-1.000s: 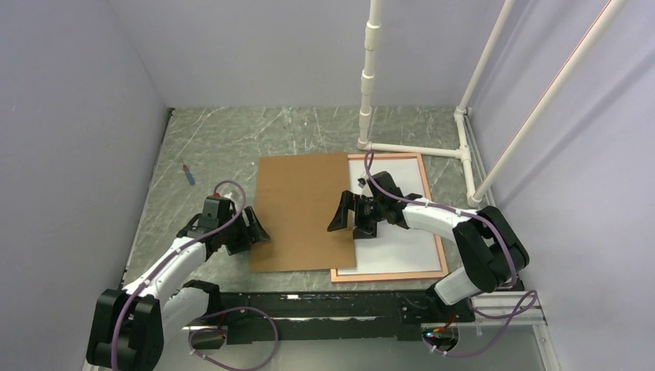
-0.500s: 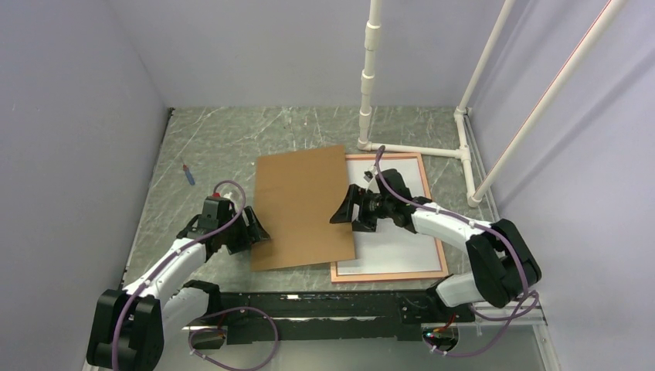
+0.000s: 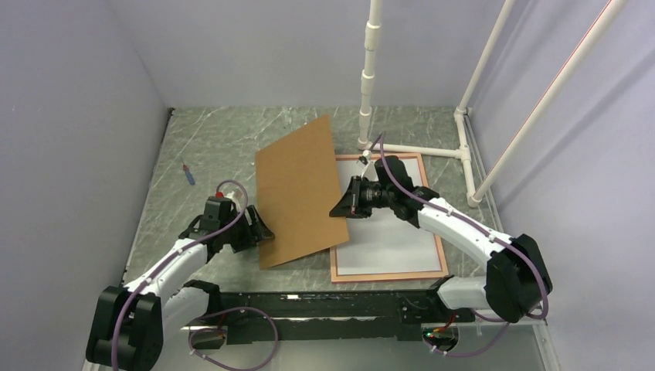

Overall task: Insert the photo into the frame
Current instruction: Turn over the photo frame item at the center of the board.

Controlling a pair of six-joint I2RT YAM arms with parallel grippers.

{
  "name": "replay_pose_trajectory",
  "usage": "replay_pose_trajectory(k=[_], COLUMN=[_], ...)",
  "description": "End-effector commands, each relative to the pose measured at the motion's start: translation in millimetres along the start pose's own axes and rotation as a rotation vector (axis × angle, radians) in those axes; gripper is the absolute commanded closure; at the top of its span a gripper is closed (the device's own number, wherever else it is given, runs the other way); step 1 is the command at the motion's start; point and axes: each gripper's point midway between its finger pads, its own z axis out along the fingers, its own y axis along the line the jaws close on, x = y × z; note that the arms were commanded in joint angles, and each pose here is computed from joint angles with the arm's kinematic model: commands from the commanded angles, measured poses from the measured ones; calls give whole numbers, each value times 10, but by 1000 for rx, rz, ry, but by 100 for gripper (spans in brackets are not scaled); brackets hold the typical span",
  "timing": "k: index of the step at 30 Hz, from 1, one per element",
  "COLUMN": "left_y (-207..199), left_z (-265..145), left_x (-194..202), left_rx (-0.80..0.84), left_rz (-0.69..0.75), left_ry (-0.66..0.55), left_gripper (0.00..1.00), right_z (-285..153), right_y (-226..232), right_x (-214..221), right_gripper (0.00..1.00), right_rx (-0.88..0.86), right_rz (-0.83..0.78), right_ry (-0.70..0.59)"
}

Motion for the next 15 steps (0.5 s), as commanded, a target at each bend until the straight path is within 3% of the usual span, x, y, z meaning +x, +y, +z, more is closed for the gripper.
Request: replay_pose_trajectory(k=[1, 15], left_y=[216, -224], left_z=[-53, -751], left_x=[199, -469], left_rx=[-107, -151], left_rz=[-10, 92], left_ry=[62, -126], left_gripper=[24, 15], right_z=[-262, -829], right_y=[335, 390], right_x=[-190, -414], right_gripper=[100, 100], right_rx=[31, 473], right_rz=[-120, -216], right_ry=[-57, -130])
